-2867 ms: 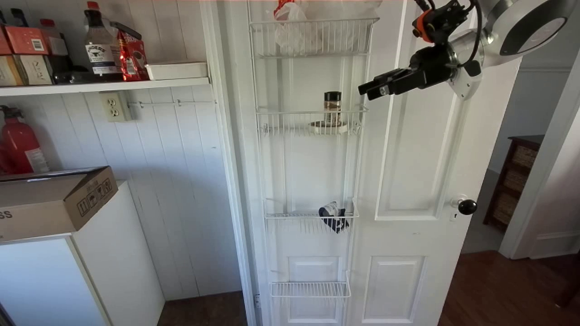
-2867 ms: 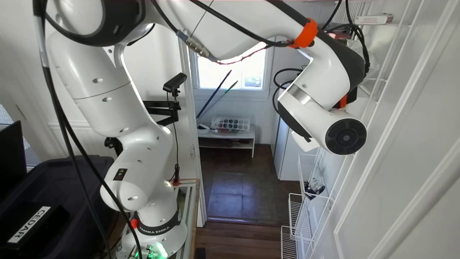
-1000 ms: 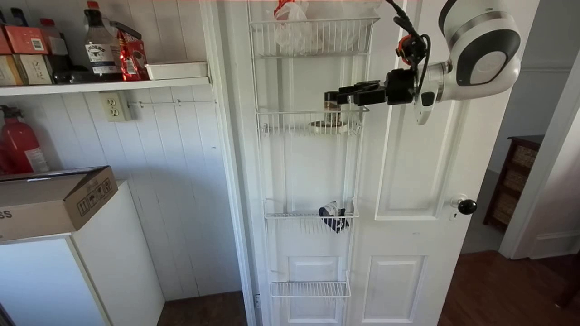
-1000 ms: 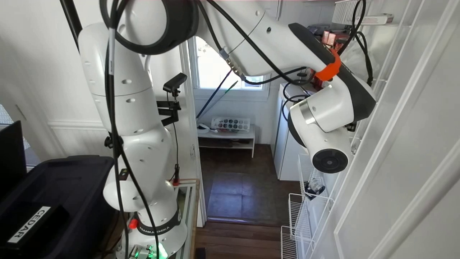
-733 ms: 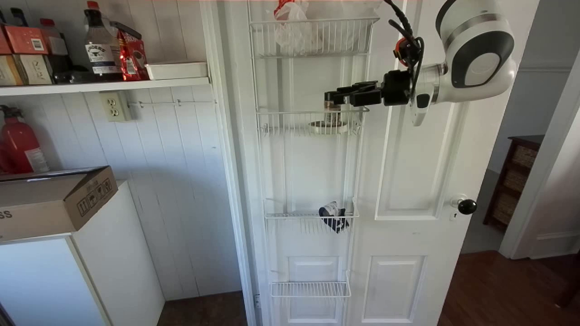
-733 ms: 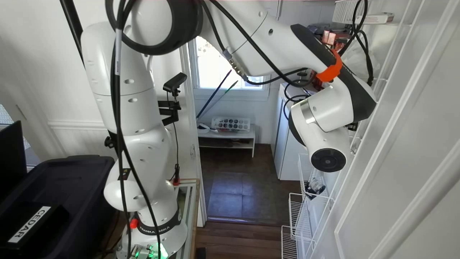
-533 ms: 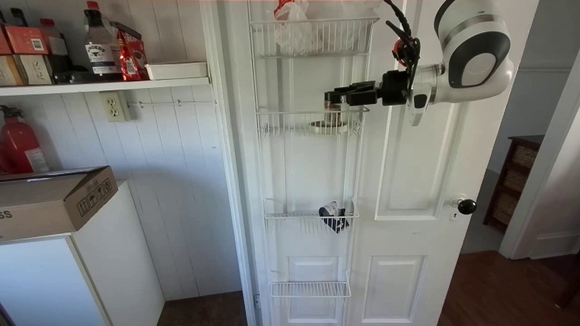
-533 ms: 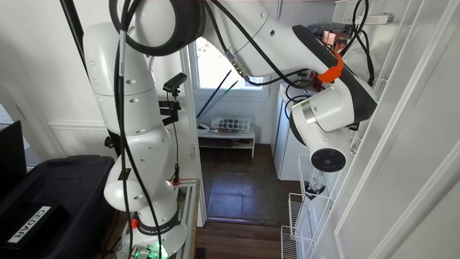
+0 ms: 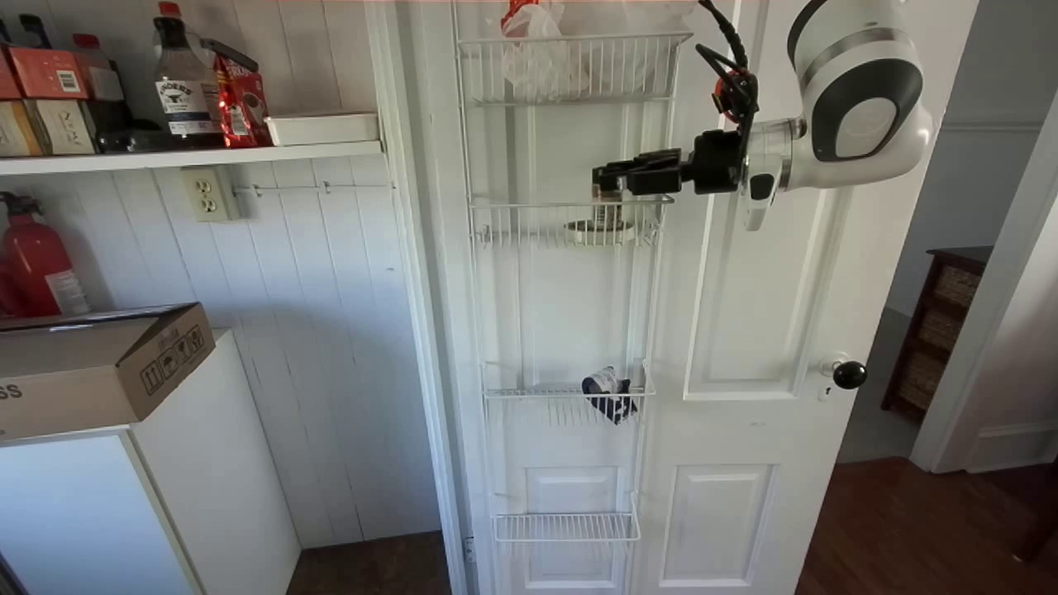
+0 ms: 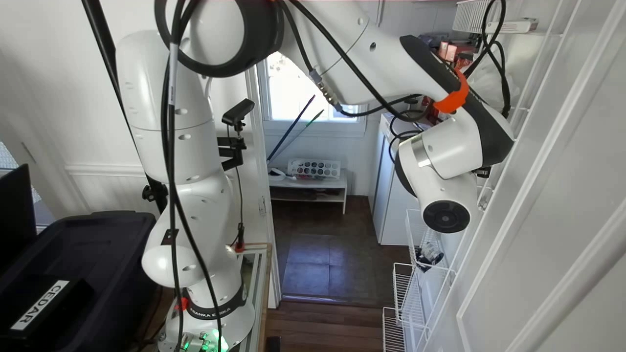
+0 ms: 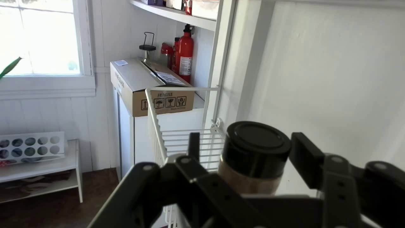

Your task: Place the spice bottle on the top shelf of the rack

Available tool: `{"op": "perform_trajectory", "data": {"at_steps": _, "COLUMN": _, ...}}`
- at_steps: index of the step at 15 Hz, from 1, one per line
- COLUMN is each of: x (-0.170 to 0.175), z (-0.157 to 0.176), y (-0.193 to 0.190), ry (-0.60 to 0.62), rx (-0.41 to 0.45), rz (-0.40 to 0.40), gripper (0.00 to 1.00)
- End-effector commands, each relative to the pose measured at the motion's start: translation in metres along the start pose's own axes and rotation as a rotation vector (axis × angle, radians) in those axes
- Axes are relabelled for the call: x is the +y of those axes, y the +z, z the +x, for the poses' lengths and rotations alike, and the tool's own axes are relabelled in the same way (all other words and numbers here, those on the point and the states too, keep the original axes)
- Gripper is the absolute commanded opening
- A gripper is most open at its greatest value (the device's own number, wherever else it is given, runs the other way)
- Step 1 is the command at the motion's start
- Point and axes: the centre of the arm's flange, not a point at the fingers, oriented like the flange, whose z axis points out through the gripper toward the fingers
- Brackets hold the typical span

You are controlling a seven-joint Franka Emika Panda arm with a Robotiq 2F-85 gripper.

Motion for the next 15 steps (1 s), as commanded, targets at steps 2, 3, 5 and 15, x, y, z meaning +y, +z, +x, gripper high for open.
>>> {"op": "perform_trajectory", "data": {"at_steps": 2, "x": -0.005, "z": -0.001, "y": 0.007, "ry": -0.015, "rx": 0.008, "rz": 0.029, "gripper": 0.34}}
{"op": "perform_trajectory", "data": {"at_steps": 3, "x": -0.004, "z": -0.002, "y": 0.007, "ry": -0.015, "rx": 0.009, "rz": 0.028, "gripper": 0.28}}
{"op": "perform_trajectory", "data": {"at_steps": 5, "x": -0.005, "z": -0.002, "y": 0.006, "ry": -0.015, "rx": 0.009, "rz": 0.026, "gripper": 0.26}}
{"op": "perform_trajectory", "data": {"at_steps": 15, "x": -0.025, "z": -0.031, "y": -0.025, "ry": 0.027, "rx": 0.003, "rz": -0.121, "gripper": 0.26}}
